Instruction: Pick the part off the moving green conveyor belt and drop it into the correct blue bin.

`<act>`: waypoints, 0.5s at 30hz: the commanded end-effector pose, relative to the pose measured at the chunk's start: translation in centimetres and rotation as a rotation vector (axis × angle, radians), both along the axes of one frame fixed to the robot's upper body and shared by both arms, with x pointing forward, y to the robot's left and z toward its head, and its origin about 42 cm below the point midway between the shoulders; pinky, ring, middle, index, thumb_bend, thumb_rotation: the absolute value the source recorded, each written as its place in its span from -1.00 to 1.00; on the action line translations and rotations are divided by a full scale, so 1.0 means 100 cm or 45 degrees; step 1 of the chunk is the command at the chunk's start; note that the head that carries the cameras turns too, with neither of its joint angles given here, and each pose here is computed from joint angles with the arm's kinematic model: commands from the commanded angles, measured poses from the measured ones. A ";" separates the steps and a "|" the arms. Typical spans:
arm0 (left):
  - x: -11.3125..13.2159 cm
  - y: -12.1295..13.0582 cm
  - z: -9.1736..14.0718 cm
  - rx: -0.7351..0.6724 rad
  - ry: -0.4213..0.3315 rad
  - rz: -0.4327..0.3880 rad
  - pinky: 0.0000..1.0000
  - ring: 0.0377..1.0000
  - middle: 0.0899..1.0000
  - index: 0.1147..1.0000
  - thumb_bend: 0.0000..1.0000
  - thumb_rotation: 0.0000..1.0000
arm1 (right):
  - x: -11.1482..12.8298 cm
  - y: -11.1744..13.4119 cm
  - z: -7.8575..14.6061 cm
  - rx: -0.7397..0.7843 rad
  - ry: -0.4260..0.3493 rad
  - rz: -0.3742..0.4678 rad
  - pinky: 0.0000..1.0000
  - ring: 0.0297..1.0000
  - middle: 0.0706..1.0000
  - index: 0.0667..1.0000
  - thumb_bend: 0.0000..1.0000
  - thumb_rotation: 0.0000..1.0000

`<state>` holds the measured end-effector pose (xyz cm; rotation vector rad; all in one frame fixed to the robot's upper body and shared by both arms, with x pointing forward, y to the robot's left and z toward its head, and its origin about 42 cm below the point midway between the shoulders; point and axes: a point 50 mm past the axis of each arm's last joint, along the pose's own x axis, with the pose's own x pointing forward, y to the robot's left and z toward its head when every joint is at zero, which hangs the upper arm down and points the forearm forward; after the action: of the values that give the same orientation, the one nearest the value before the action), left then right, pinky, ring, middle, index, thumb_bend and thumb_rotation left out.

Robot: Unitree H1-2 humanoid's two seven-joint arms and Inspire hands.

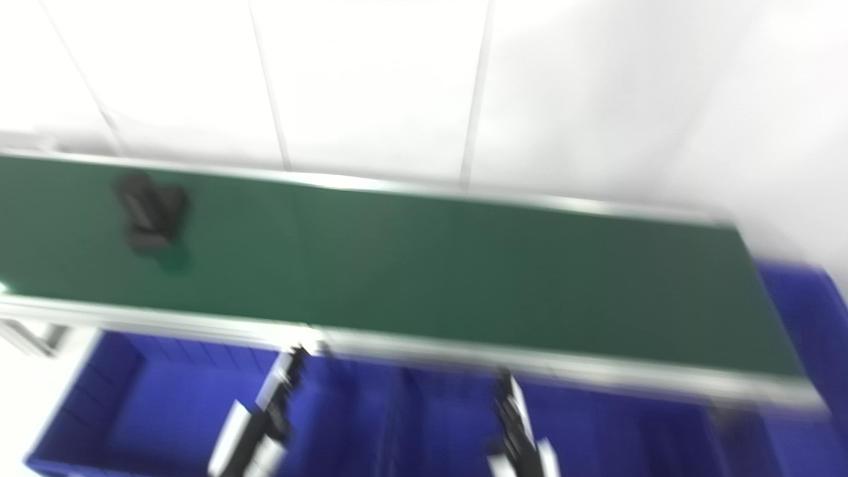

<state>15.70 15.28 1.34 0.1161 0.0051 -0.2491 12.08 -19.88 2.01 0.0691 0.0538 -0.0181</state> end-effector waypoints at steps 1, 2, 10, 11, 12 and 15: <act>0.007 -0.006 0.009 -0.014 -0.100 0.010 0.86 0.95 0.97 0.93 0.33 1.00 | 0.003 0.001 0.005 0.052 -0.067 0.021 1.00 1.00 1.00 1.00 0.32 0.90; 0.008 -0.007 0.008 -0.009 -0.101 0.012 0.85 0.93 0.96 0.91 0.29 1.00 | 0.003 0.000 0.004 0.058 -0.064 0.024 1.00 1.00 1.00 1.00 0.29 0.96; 0.010 -0.012 0.003 0.025 -0.113 0.019 0.80 0.89 0.91 0.86 0.24 0.93 | 0.006 -0.004 -0.002 0.083 -0.058 0.038 1.00 1.00 1.00 1.00 0.17 1.00; 0.010 -0.012 0.003 0.027 -0.113 0.020 0.78 0.89 0.90 0.85 0.25 0.92 | 0.007 -0.004 -0.002 0.088 -0.059 0.044 1.00 1.00 1.00 1.00 0.17 1.00; 0.011 -0.013 0.003 0.024 -0.112 0.020 0.78 0.89 0.90 0.85 0.26 0.92 | 0.008 -0.004 -0.002 0.083 -0.064 0.057 1.00 1.00 1.00 1.00 0.17 1.00; 0.010 -0.014 0.001 0.014 -0.103 0.022 0.77 0.88 0.90 0.84 0.26 0.90 | 0.009 -0.004 -0.002 0.094 -0.069 0.070 1.00 1.00 1.00 1.00 0.11 1.00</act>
<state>16.05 14.11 0.64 0.1604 -0.0068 -0.2351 12.61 -20.65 1.05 0.1363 0.0615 0.0255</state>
